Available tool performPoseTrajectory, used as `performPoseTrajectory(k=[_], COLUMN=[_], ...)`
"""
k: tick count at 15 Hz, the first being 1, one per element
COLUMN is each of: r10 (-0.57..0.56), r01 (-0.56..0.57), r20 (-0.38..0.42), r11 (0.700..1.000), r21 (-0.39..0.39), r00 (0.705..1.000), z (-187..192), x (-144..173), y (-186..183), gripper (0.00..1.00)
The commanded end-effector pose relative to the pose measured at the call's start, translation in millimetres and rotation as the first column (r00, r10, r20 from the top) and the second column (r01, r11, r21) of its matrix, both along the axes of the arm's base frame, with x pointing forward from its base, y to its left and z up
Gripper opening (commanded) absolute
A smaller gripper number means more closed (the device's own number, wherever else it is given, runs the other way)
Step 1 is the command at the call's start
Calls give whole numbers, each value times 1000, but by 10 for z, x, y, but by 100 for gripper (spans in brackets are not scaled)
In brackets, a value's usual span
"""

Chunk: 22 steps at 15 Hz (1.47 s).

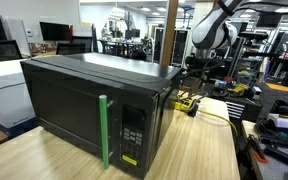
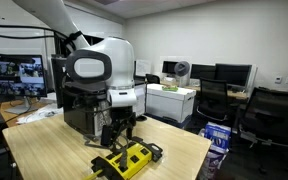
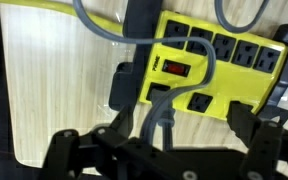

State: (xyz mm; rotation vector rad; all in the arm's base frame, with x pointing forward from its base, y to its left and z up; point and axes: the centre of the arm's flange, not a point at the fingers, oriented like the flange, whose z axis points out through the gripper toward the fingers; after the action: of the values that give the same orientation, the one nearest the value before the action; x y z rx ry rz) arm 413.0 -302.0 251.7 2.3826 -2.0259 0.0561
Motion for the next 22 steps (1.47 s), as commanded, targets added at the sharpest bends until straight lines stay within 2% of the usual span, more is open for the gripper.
performPoseTrajectory(k=[1,2,9,14,22], r10=[46,43,48,7,-75], r01=[-45,-42,-44,-5,77], r20=[-29,-36,-72,-65,-47], r11=[998,998,997,999,996], r21=[35,37,57,35,43], r00=[999,998,996,998,996], z=[68,188,314,353,303], x=[19,-8,-28,-117,-288], y=[33,31,36,-62,-348], gripper=[100,100,100,100,100])
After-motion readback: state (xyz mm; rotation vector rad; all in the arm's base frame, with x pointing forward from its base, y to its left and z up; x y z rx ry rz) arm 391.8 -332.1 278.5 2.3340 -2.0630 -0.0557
